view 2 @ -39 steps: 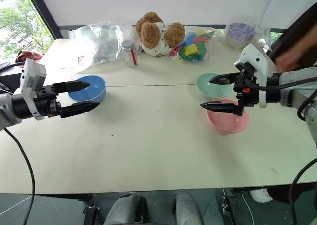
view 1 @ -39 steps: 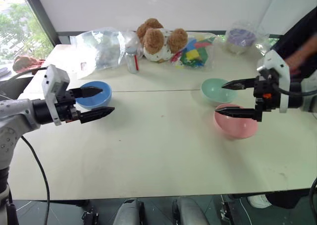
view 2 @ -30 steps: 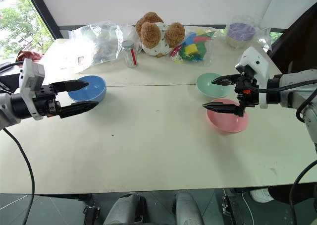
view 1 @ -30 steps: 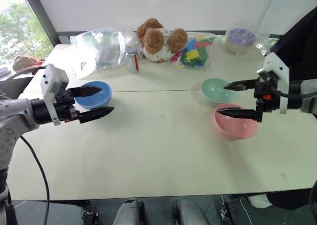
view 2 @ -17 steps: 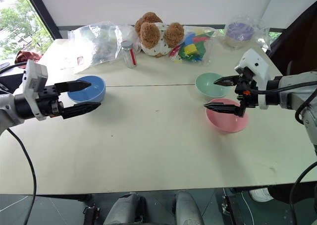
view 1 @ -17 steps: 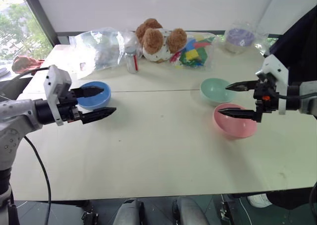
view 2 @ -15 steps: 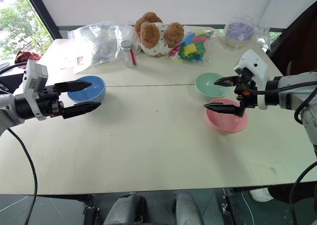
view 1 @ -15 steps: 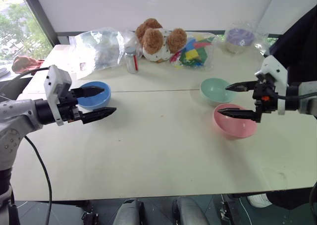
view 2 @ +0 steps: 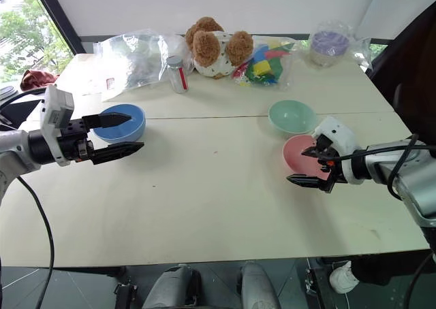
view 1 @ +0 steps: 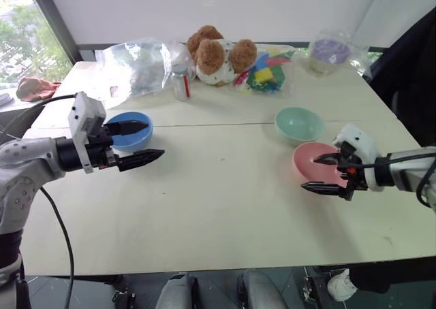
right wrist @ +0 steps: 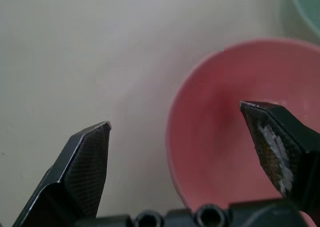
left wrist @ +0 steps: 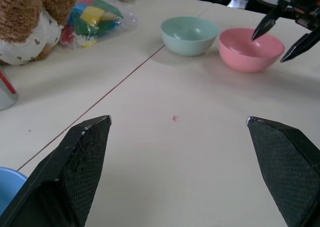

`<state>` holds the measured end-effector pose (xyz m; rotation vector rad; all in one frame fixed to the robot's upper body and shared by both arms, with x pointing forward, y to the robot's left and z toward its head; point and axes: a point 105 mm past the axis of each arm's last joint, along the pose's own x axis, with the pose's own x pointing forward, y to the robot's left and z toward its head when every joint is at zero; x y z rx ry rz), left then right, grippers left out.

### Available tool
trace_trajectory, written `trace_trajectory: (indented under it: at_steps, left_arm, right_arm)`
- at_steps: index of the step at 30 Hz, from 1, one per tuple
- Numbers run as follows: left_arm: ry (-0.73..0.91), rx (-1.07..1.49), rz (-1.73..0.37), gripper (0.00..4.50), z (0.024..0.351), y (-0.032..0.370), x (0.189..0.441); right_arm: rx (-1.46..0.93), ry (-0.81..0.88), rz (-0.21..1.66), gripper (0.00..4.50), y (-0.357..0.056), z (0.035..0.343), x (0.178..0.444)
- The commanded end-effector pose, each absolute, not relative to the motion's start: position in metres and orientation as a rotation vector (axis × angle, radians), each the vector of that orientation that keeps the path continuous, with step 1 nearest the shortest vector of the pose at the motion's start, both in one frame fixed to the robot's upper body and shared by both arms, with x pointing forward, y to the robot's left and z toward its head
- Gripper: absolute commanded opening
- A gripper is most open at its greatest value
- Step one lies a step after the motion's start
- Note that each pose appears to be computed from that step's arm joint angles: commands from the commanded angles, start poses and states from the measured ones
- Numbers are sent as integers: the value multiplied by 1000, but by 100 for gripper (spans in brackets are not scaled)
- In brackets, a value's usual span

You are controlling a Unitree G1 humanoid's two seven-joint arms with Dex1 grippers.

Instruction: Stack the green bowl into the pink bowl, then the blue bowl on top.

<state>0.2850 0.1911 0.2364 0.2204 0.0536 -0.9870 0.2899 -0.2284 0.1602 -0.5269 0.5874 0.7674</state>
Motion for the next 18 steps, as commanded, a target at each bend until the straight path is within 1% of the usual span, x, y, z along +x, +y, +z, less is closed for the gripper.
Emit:
trace_trajectory:
  at_steps: [1, 2, 4, 7, 10, 12, 13, 16, 18]
  left_arm:
    - [14, 254, -990, 450, 246, 189, 284]
    - [13, 255, -990, 450, 246, 189, 285]
    - [11, 258, -990, 450, 247, 189, 286]
    - [10, 264, -993, 450, 247, 187, 287]
    - [14, 274, -991, 450, 247, 188, 287]
    - [14, 276, -989, 450, 249, 189, 286]
    - [14, 277, -986, 450, 249, 190, 286]
    - [12, 282, -979, 450, 252, 192, 288]
    - [8, 284, -976, 450, 254, 193, 289]
  right_arm:
    - [-605, 576, 737, 424, -231, 152, 294]
    - [-619, 581, 739, 395, -232, 149, 294]
    - [-647, 590, 740, 316, -234, 143, 295]
    - [-704, 592, 737, 155, -236, 132, 298]
    - [-724, 559, 749, 13, -232, 138, 302]
    - [-735, 533, 770, 6, -228, 147, 302]
    - [-753, 507, 811, 6, -221, 155, 299]
    - [-775, 381, 994, 6, -184, 186, 286]
    - [-786, 320, 1129, 6, -157, 197, 276]
